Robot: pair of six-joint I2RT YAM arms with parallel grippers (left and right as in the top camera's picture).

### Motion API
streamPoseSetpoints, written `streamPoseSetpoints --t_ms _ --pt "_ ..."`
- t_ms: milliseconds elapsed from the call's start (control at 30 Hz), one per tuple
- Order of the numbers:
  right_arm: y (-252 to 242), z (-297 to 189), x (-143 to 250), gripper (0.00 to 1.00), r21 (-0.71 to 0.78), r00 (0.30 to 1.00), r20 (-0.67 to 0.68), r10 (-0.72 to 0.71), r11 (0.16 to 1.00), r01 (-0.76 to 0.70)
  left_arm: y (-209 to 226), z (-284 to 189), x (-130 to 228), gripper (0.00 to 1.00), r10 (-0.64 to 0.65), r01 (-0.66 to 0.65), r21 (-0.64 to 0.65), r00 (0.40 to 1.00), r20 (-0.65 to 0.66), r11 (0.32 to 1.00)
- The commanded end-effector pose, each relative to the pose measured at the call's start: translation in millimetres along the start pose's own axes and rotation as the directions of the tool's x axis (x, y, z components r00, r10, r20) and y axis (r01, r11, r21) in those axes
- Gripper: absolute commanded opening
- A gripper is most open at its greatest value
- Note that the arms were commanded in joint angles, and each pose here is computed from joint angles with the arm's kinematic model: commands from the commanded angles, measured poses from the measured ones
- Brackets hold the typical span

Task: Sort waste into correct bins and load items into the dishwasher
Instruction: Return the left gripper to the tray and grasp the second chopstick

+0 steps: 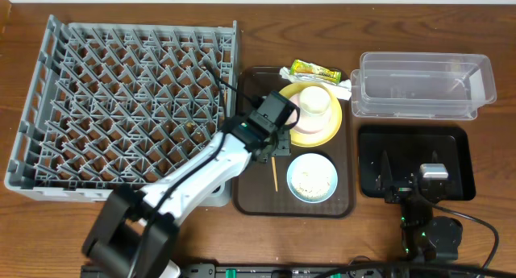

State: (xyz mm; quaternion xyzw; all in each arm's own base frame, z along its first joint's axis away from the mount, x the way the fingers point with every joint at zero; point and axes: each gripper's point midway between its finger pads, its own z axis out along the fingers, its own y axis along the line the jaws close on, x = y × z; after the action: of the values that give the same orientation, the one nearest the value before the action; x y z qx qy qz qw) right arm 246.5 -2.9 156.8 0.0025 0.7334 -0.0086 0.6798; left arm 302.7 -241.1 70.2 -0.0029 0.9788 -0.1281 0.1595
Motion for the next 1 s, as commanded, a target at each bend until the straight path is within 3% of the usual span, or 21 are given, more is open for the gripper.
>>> streamPoseSetpoints --t_ms 0,300,567,967 --pt "1 0 0 0.99 -0.003 1.000 0.000 0.007 1.000 -0.007 21 23 4 0.35 -0.041 0.041 -0.108 0.999 0.003 0.993" --pt "1 0 0 0.99 -0.003 1.000 0.000 0.007 1.000 -0.007 35 57 22 0.34 -0.049 0.036 -0.173 0.996 -0.072 0.984" --pt "1 0 0 0.99 -0.003 1.000 0.000 0.007 1.000 -0.007 35 60 21 0.34 -0.062 0.049 -0.172 0.996 -0.068 0.984" --pt "1 0 0 0.99 -0.003 1.000 0.000 0.007 1.000 -0.007 20 64 19 0.25 -0.026 0.022 -0.143 0.999 -0.027 0.989"
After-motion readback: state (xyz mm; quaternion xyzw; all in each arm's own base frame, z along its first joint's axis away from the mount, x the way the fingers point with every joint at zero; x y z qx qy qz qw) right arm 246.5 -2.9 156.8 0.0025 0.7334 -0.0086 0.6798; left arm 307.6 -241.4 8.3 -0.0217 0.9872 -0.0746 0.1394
